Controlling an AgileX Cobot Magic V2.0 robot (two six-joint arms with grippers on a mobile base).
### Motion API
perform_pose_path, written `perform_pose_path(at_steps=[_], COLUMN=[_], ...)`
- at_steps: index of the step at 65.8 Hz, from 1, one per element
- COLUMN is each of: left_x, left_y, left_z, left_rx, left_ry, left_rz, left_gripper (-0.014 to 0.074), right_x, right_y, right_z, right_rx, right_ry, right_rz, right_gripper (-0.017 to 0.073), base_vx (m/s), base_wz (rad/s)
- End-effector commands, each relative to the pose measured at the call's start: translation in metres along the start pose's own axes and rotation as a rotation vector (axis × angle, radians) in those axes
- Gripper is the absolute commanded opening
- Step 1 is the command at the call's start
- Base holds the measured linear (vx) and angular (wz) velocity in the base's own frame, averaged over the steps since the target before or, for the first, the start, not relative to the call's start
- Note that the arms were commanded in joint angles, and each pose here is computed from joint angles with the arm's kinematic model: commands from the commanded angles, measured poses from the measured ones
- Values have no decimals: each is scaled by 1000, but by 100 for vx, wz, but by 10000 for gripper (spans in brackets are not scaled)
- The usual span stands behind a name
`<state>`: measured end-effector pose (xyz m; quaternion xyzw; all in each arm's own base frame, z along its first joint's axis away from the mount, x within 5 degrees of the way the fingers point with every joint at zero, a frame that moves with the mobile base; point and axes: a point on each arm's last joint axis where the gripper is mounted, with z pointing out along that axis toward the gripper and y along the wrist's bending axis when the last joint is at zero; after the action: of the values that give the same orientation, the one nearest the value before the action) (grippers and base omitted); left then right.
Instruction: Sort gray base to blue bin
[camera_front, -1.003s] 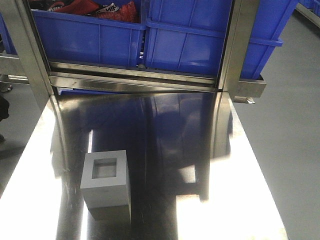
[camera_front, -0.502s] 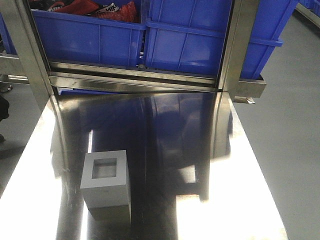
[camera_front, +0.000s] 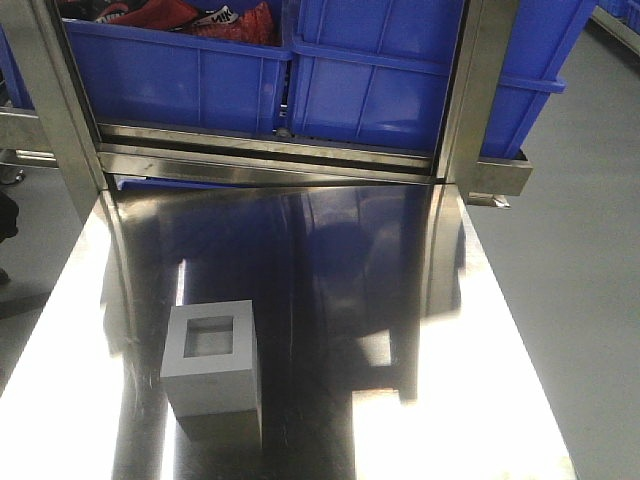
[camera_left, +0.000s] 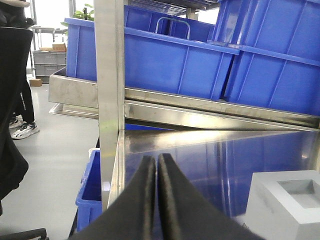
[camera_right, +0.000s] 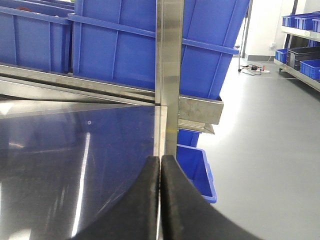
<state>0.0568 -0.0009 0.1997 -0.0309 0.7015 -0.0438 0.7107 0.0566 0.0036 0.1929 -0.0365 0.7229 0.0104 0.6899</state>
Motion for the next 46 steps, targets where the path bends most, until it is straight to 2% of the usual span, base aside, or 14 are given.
perform_pose_path(at_steps=[1,13,18,24,31,38,46], left_x=[2,-1,-6,-15,-29,-45,-59], left_y=[0,-1,-1,-2,-4,-5,-7], left_z=[0,-1,-1,-1,3,13,28], left_rx=[16,16,16,17,15,7,-12], left_ry=[-60,-64,-66,-68,-56,7,138], left_rz=[-12,-12,-30,-52,-52,-51,-51], left_gripper=[-6,-6,-6,-6,-6,-6,-6], right_x=[-3,-3,-3,-3,-3,-3,-3], right_y=[0,0,0,0,0,0,0], right_z=[0,0,0,0,0,0,0], right_rx=[7,7,7,7,7,7,7], right_ry=[-75,-75,-75,-75,-75,-75,-75], right_rz=[-17,-17,-17,-17,-17,-17,-17], right_gripper=[-9,-9,-9,-9,-9,-9,-9], base_vx=[0,0,0,0,0,0,0], base_wz=[0,0,0,0,0,0,0])
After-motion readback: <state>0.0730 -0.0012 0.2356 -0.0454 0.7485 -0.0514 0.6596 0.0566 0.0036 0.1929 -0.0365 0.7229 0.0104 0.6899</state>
